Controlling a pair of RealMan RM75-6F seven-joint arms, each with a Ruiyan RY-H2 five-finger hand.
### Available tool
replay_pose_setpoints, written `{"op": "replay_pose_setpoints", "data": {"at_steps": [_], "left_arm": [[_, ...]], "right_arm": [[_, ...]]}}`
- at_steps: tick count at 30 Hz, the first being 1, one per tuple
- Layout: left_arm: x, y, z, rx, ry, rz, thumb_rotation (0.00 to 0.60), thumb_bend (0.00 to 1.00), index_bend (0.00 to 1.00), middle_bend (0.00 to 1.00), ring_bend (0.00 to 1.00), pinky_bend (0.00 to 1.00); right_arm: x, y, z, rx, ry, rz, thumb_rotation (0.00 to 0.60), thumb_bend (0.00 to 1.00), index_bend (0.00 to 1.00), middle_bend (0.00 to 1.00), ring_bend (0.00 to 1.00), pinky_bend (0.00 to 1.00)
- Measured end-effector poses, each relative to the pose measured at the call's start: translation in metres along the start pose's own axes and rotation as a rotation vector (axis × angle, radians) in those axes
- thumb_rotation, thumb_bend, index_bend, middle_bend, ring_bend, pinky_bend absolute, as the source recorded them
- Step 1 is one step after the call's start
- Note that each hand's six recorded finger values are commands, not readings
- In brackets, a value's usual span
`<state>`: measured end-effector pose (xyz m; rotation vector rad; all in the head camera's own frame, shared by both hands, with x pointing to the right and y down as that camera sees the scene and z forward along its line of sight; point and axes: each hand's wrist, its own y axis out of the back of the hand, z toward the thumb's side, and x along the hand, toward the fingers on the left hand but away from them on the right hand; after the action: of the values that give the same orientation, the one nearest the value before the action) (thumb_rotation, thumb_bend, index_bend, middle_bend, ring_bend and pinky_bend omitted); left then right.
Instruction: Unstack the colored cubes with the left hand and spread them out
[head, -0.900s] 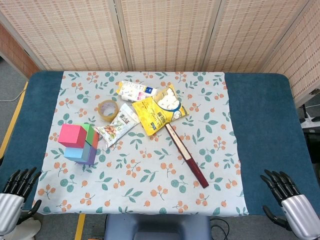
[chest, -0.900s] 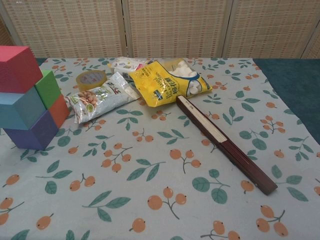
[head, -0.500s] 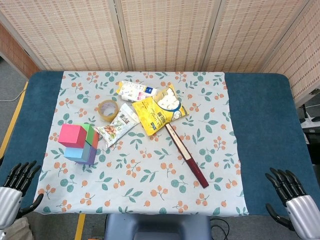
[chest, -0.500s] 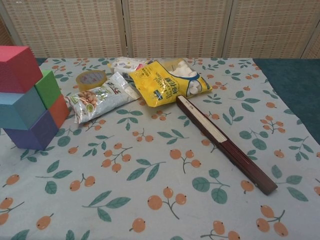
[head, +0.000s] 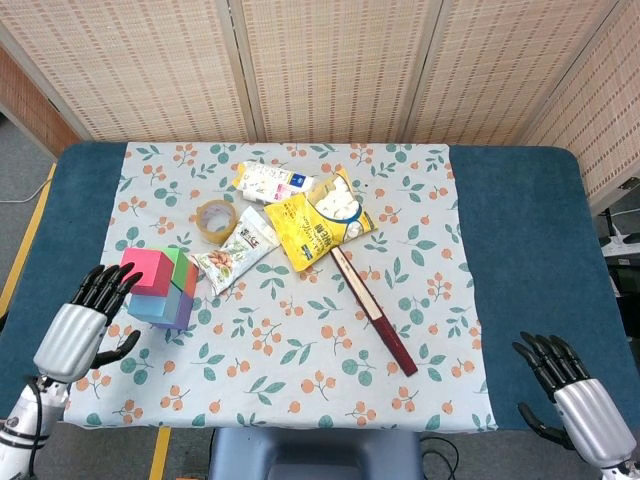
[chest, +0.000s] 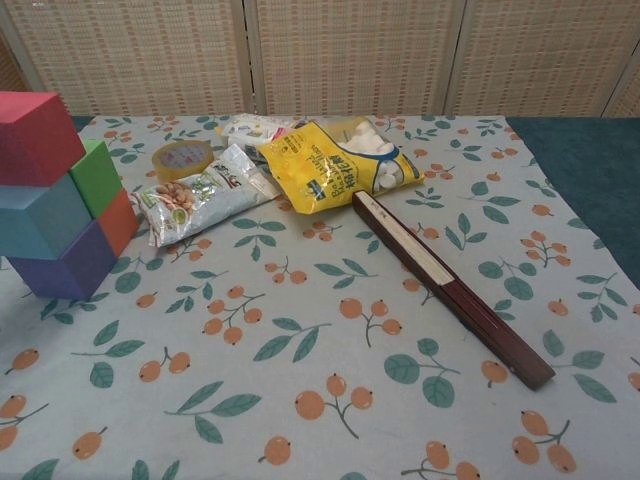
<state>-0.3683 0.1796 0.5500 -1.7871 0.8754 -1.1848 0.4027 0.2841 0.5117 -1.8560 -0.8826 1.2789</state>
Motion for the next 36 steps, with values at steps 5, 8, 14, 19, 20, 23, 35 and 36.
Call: {"op": "replay_pose_setpoints", "data": {"at_steps": [5,8,14,19,20,23,35,36], "left_arm": [[0.032,-0.007,0.004,0.019,0.005,-0.050,0.600,0.35,0.00,0.00,0.00,0.00],[0.048,-0.013,0.006,0.036,0.004,-0.083,0.600,0.35,0.00,0.00,0.00,0.00],[0.069,-0.018,0.001,0.068,0.018,-0.121,0.600,0.35,0.00,0.00,0.00,0.00],[0.080,-0.021,-0.007,0.102,0.038,-0.142,0.600,0.35,0.00,0.03,0.02,0.00],[0.081,-0.021,-0.009,0.105,0.042,-0.141,0.600,0.35,0.00,0.06,0.03,0.00],[0.083,-0.021,-0.015,0.114,0.062,-0.139,0.600,0.35,0.03,0.19,0.15,0.00],[0.084,-0.020,-0.024,0.093,0.100,-0.165,0.600,0.33,0.35,0.61,0.51,0.13],[0.084,-0.019,-0.023,0.091,0.094,-0.157,0.600,0.33,0.36,0.62,0.52,0.14]], "right_arm": [[-0.005,0.001,-0.007,0.011,-0.028,-0.003,0.600,0.29,0.00,0.00,0.00,0.00],[-0.008,0.000,-0.011,0.023,-0.048,-0.002,0.600,0.29,0.00,0.00,0.00,0.00],[-0.010,-0.004,-0.015,0.036,-0.074,0.026,0.600,0.29,0.00,0.00,0.00,0.00],[-0.012,-0.001,-0.016,0.039,-0.073,0.008,0.600,0.29,0.00,0.00,0.00,0.00],[-0.012,-0.001,-0.016,0.039,-0.075,0.008,0.600,0.29,0.00,0.00,0.00,0.00],[-0.013,-0.003,-0.018,0.039,-0.083,0.014,0.600,0.29,0.00,0.00,0.00,0.00],[-0.015,-0.008,-0.020,0.039,-0.093,0.040,0.600,0.29,0.00,0.00,0.00,0.00],[-0.016,-0.008,-0.020,0.038,-0.094,0.043,0.600,0.29,0.00,0.00,0.00,0.00]]}}
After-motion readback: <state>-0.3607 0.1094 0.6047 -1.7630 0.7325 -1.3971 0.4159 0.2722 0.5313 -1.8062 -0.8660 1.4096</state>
